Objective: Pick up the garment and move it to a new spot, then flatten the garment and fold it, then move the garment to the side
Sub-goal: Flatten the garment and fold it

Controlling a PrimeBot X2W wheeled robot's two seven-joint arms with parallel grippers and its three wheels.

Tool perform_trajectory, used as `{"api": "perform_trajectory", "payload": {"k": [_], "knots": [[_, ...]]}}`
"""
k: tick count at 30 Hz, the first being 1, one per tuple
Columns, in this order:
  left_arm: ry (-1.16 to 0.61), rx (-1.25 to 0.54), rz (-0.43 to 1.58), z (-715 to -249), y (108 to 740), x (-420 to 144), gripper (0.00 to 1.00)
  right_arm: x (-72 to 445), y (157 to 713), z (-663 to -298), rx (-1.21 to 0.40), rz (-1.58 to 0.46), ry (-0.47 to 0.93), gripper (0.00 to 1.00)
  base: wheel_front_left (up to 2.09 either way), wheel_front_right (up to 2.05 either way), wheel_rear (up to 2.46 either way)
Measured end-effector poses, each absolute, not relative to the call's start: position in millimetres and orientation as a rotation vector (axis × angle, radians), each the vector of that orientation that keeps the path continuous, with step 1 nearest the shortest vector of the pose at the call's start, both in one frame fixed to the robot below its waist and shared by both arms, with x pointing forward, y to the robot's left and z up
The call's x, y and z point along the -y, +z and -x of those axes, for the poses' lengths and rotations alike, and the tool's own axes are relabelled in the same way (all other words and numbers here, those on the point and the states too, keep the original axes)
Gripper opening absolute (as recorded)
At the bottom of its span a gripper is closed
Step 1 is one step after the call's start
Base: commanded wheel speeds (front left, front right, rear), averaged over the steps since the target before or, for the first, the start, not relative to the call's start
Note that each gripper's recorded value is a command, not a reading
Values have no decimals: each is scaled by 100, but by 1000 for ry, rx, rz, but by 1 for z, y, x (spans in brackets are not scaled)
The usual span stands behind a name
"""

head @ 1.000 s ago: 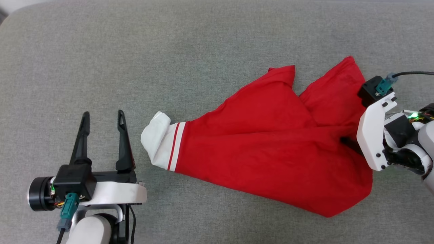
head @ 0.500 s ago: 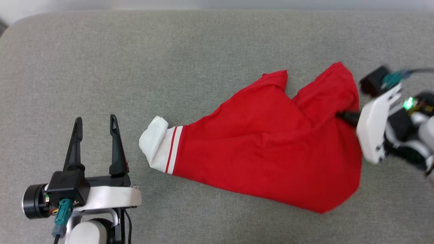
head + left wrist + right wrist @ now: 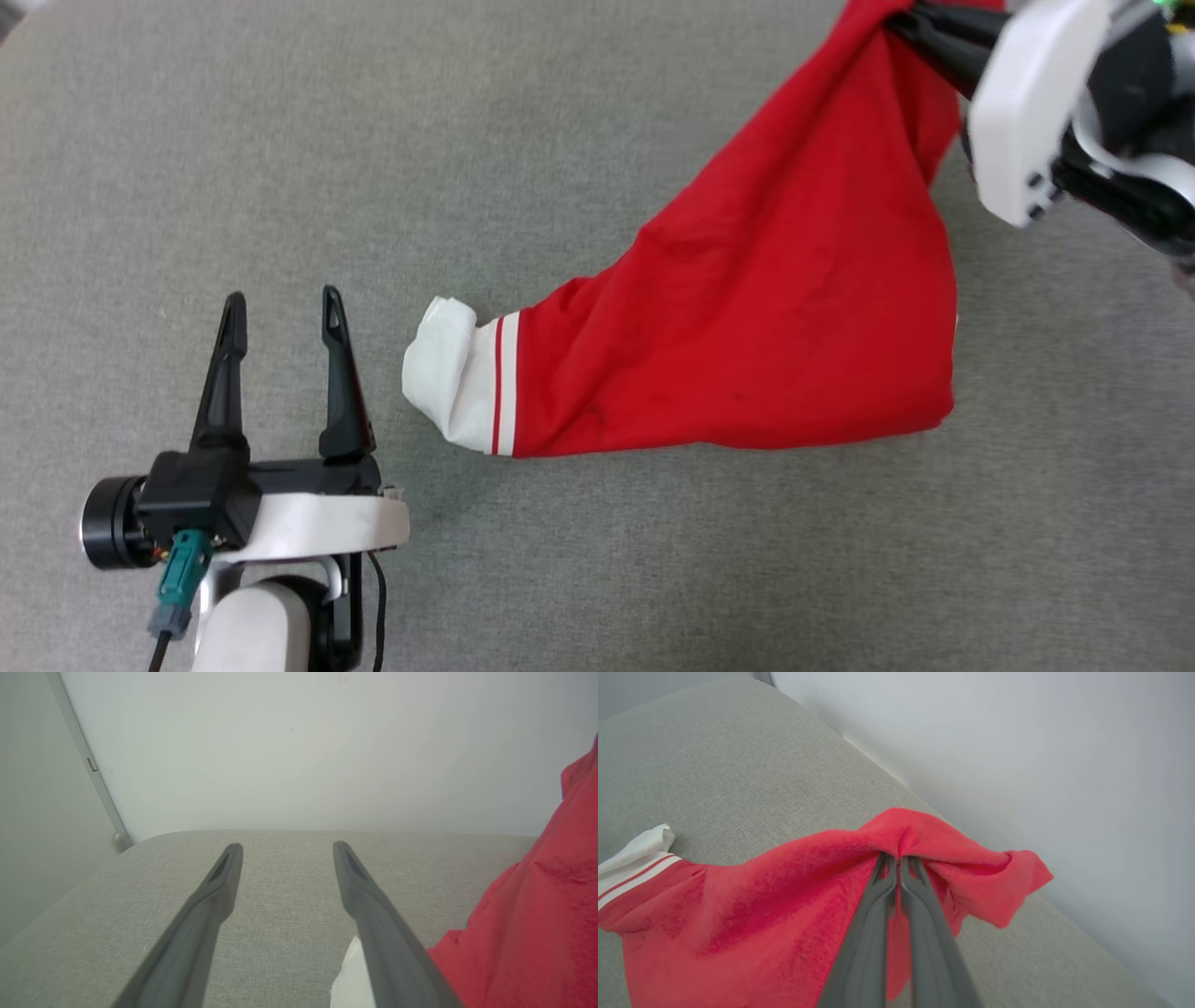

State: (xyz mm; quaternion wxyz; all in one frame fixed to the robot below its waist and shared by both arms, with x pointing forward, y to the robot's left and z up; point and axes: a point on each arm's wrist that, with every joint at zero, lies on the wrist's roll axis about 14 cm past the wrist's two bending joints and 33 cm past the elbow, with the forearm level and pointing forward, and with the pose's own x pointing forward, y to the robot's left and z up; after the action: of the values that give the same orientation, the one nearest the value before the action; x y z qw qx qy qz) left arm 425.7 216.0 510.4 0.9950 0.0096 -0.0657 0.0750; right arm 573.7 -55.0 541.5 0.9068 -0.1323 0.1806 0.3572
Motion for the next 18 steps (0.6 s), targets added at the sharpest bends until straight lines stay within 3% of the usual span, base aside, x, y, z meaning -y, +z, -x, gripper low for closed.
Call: {"api": "perform_trajectory", "payload": {"k": [5,13,18], "knots": [[159,108,-20,-437,498,-221,100,14,496,-589,-440,295,795,0,0,0,0],[182,50,-37,-446,474,-231,100,-27,375,-547,-718,365,938,0,0,0,0],[187,45,-38,-448,472,-233,100,-28,373,-549,-726,334,938,0,0,0,0]]}}
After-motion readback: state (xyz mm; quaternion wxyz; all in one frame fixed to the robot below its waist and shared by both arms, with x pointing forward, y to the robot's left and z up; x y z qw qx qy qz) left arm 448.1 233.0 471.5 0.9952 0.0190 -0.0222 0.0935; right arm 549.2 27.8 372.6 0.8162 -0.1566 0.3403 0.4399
